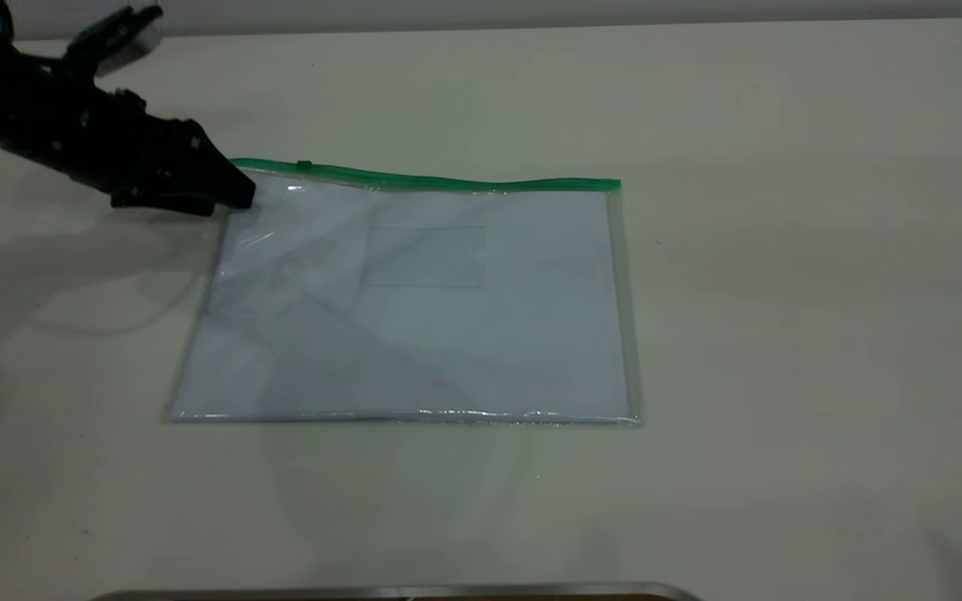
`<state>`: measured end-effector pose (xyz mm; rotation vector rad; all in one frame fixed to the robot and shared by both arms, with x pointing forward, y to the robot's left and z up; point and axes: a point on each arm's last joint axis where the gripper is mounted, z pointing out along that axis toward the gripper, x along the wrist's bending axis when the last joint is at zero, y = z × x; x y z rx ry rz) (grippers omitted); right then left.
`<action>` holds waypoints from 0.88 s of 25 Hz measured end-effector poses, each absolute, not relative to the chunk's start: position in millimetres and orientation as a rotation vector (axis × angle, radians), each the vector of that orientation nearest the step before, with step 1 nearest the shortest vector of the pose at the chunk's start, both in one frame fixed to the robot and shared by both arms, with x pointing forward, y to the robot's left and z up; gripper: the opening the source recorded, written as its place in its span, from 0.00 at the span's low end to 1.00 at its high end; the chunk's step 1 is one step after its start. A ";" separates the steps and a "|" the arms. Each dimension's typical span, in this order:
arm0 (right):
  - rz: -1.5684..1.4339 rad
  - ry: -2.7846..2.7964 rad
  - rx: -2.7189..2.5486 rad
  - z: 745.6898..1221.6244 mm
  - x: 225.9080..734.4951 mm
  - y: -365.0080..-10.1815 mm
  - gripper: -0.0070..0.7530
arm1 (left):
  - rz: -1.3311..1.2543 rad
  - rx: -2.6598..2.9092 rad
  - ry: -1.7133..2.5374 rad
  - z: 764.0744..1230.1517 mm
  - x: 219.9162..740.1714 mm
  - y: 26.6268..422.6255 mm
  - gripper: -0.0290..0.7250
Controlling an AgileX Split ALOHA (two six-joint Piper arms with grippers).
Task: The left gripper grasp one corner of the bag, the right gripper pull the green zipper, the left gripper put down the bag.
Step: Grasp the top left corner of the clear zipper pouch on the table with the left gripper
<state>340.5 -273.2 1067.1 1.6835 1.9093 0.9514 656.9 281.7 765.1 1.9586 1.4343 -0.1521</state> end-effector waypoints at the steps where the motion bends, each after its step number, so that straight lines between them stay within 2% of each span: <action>1: 0.951 1.909 1.683 1067.1 340.5 -273.2 0.78 | -0.156 1.957 1.436 762.3 656.3 281.5 0.81; 6: 0.952 1.909 1.684 1067.1 340.5 -273.2 0.78 | -0.178 1.931 1.434 756.1 654.8 279.5 0.77; 13: 0.932 1.929 1.699 1065.4 338.8 -273.2 0.78 | -0.261 1.824 1.405 743.6 654.7 271.9 0.62; 16: 0.921 1.940 1.706 1064.6 337.9 -273.3 0.78 | -0.267 1.804 1.382 741.6 655.6 270.2 0.50; 22: 0.921 1.939 1.705 1064.6 338.0 -273.3 0.78 | -0.272 1.810 1.264 748.3 658.4 266.2 0.14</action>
